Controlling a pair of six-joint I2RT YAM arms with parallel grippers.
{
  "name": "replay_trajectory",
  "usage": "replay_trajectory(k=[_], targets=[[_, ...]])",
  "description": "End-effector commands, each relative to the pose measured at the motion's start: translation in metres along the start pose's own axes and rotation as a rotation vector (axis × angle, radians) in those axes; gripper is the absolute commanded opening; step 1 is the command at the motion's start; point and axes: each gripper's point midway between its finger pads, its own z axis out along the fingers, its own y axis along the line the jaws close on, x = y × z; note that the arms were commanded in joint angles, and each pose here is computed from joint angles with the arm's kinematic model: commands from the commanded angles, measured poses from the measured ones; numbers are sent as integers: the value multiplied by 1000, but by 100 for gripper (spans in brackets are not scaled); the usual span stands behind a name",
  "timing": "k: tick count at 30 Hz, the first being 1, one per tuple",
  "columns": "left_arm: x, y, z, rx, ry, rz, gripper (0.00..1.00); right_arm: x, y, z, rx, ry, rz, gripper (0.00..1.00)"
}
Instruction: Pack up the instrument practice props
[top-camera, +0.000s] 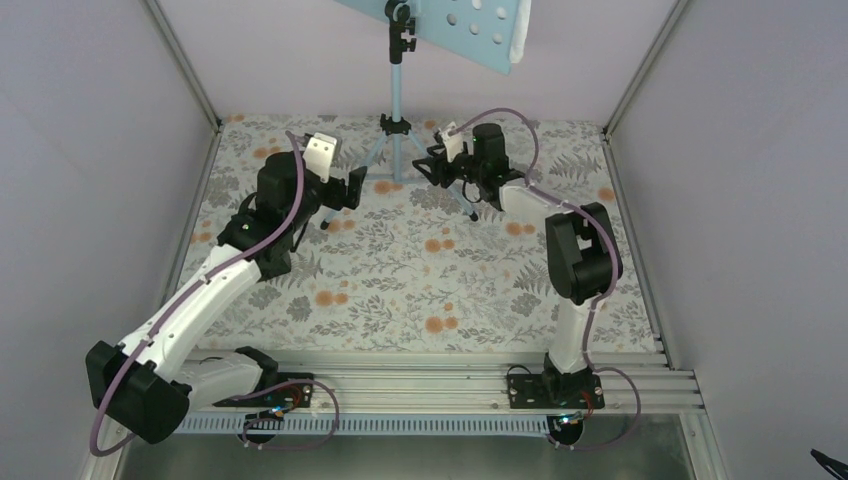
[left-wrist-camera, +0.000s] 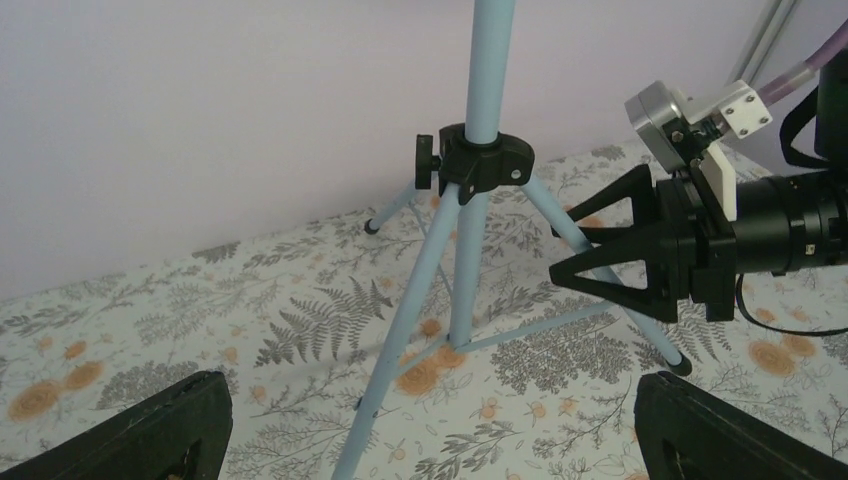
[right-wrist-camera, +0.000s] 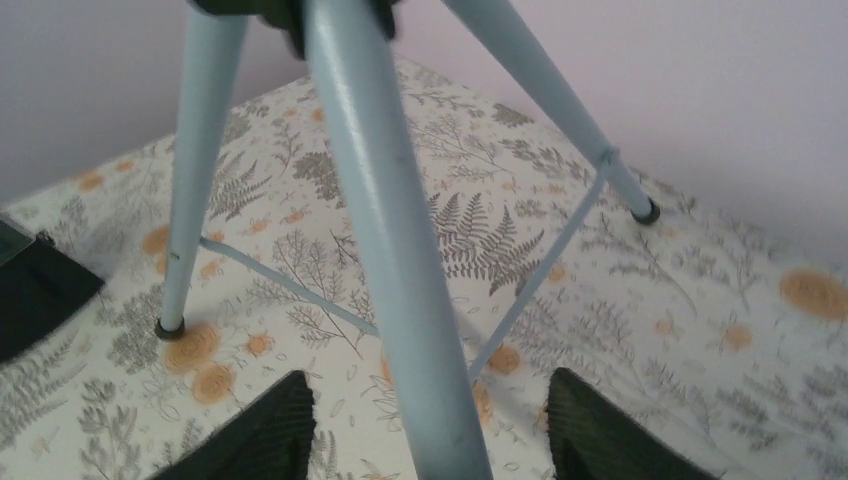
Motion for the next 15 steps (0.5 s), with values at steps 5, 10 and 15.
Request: replay_trajectory(k=[5,10,15], targets=[[-1,0,4,2,0,1,100,-8,12,-16,-27,-30,-44,7],[1,0,6,3,7,0,100,-10,7,-56,176,-62,-38,4],[1,0,5,2,5,-2,100,-10,-2,-104,420,-88,51,4]])
